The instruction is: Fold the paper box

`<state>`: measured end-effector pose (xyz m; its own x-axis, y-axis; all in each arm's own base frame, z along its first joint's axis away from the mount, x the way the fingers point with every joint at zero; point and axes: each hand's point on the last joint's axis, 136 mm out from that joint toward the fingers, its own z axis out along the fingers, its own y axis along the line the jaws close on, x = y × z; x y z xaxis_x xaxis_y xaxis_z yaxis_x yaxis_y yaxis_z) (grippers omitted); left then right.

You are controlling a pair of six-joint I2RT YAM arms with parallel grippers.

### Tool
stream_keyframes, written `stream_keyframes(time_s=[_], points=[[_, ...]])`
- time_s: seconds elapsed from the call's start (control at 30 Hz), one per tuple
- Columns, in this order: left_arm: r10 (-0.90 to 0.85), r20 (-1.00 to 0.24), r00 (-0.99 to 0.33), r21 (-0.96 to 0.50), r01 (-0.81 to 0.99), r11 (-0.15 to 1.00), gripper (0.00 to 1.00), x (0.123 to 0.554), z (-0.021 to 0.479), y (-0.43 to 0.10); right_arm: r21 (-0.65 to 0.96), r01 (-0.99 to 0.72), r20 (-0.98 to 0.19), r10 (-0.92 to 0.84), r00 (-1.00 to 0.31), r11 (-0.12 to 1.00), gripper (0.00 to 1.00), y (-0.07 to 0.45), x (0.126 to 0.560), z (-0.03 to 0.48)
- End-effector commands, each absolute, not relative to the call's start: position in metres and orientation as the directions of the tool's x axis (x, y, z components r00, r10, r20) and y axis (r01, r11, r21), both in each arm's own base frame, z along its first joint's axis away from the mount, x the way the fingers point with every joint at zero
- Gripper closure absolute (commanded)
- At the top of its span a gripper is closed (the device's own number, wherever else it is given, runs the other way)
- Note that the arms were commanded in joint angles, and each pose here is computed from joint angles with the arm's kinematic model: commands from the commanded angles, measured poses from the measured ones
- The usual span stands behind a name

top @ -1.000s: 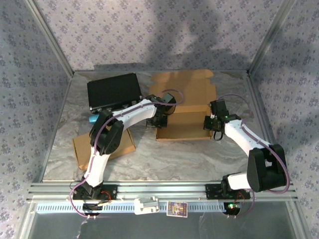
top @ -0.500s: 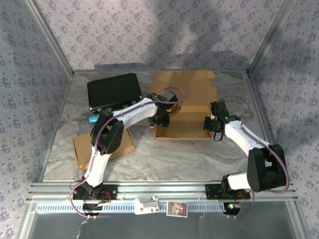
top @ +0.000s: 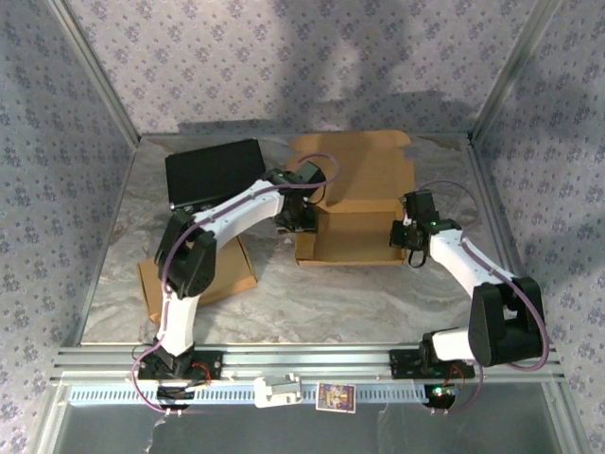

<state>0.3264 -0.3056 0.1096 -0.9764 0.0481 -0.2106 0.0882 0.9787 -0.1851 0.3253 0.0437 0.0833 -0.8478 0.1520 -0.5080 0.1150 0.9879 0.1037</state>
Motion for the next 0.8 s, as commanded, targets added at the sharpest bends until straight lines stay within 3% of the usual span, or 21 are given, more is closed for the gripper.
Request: stream_keyframes(time_s=[0.0,0.13,0.33,0.5,0.77], points=[[0.038,-0.215,-0.976,-0.342,0.112,0.933,0.46,0.325,0.135,-0.312,0.123,0.098,-0.524,0.149,-0.838,0.988,1.00,0.043,0.326,0.090],[-0.002,-0.230,-0.973,-0.441,0.102,0.892,0.47,0.327,0.137,-0.303,0.160,0.065,-0.527,0.141,-0.838,0.985,1.00,0.044,0.329,0.092],[-0.151,-0.200,-0.968,-0.737,0.048,0.674,0.51,0.345,0.136,-0.305,0.291,0.031,-0.457,0.168,-0.874,0.956,1.00,0.049,0.329,0.079],[-0.172,-0.213,-0.962,-0.786,0.064,0.615,0.53,0.356,0.132,-0.315,0.295,0.059,-0.395,0.178,-0.901,0.954,1.00,0.042,0.327,0.062],[-0.216,-0.147,-0.965,-0.791,-0.016,0.611,0.58,0.351,0.099,-0.306,0.252,0.105,-0.316,0.184,-0.931,0.962,1.00,0.031,0.335,0.048]])
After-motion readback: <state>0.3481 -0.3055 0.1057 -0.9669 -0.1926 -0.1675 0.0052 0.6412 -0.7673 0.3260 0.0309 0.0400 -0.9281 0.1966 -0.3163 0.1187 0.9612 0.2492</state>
